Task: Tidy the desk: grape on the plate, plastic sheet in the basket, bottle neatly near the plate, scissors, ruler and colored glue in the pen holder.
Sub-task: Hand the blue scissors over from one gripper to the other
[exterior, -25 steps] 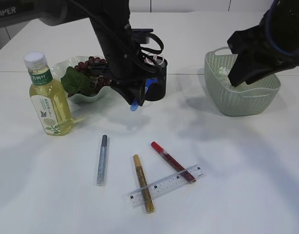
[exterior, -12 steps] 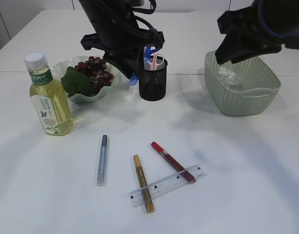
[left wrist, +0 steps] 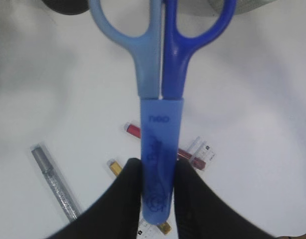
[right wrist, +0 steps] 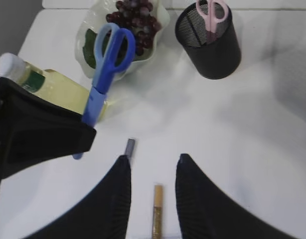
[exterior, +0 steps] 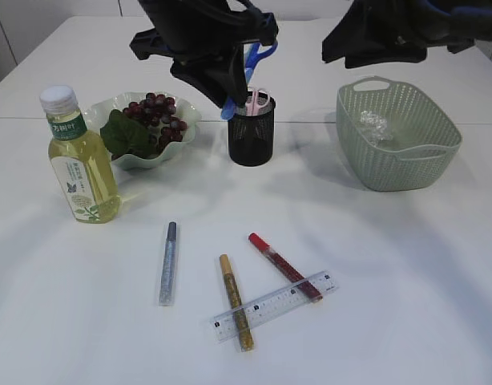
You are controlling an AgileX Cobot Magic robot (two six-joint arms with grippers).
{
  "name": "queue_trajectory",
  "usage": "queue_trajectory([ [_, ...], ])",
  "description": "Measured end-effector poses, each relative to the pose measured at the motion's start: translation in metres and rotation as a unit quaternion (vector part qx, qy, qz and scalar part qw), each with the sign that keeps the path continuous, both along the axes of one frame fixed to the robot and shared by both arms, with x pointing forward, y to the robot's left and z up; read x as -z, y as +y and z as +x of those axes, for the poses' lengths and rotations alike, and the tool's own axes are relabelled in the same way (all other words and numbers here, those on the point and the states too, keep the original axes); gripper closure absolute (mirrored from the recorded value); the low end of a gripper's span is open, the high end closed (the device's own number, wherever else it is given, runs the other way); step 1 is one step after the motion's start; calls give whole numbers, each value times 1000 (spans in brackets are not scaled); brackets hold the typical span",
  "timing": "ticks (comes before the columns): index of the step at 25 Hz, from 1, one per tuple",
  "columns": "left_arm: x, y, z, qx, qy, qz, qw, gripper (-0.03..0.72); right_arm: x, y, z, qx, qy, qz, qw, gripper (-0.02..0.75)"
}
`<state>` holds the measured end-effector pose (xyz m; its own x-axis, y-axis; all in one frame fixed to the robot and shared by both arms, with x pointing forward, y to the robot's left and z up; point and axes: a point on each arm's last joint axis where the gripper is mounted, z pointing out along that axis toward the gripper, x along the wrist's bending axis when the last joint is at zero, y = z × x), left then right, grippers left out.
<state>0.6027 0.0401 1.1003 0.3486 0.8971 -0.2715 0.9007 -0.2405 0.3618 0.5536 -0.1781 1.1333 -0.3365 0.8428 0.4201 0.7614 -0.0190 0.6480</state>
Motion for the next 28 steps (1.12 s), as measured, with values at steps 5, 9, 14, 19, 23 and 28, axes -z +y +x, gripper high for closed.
queue_trajectory([
  [5,-10,-2,-7,8,-5,-12,1000,540,-5,5,0,9,5,52,999,479],
  [9,-18,-1,-12,13,-13,-17,1000,540,-8,5,3,21,-5,70,997,479],
  [14,-26,1,-16,15,-19,-23,999,540,-12,7,5,34,-12,100,994,405],
  [19,-30,0,-18,19,-16,-35,999,540,-10,10,10,44,1,135,990,225],
  [23,-30,-1,-19,23,-11,-42,999,540,-3,15,17,31,6,153,988,201],
  [28,-30,-2,-20,25,-7,-48,999,540,-7,18,19,13,-26,170,985,198],
])
